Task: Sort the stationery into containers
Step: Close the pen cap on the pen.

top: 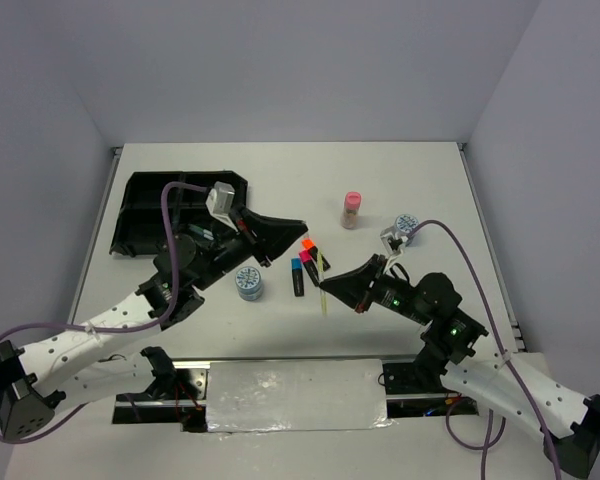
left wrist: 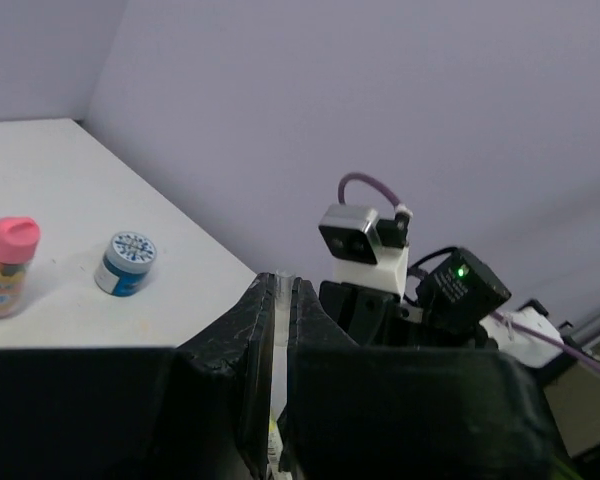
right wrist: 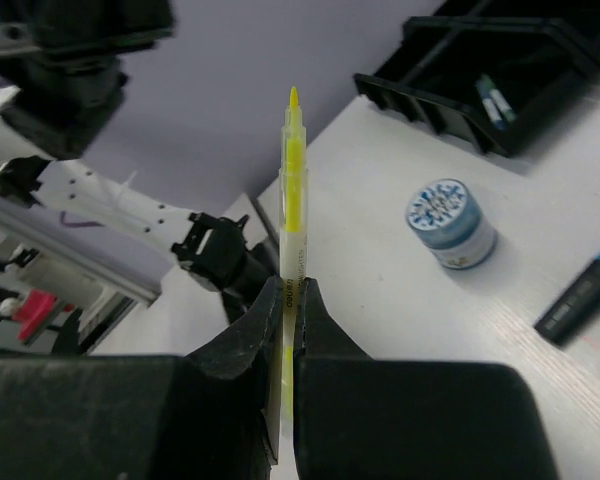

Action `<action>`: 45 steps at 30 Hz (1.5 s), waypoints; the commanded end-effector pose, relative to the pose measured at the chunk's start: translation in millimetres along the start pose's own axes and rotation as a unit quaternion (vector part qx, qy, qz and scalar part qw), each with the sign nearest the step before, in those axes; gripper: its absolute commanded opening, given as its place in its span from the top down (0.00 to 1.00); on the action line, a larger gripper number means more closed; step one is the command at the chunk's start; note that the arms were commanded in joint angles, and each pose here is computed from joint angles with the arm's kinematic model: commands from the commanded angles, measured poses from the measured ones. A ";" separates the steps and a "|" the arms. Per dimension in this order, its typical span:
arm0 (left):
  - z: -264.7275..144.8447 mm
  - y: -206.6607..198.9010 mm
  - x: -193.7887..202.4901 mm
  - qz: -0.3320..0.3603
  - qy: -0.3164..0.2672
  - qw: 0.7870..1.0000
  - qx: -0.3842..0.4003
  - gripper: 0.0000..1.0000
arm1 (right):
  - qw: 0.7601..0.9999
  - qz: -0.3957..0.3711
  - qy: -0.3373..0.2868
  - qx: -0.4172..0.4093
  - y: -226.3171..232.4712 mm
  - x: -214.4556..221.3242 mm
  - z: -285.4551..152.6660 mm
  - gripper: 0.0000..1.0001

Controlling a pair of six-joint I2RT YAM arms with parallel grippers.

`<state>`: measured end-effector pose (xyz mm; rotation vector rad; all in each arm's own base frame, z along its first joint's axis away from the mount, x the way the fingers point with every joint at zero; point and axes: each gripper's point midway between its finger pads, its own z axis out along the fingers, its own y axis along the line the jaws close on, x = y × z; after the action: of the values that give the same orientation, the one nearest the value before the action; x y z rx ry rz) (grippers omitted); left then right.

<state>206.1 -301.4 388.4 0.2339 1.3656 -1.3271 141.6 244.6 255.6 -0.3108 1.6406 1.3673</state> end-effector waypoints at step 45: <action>-2.0 -33.0 -14.0 -0.028 -0.023 0.996 0.087 1.00 | 0.994 -0.059 -0.021 -0.087 65.1 -35.6 12.4 1.00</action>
<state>190.3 -311.5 383.8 0.2876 1.3445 -1.4651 123.9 264.9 304.9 -0.4572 1.5104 1.4117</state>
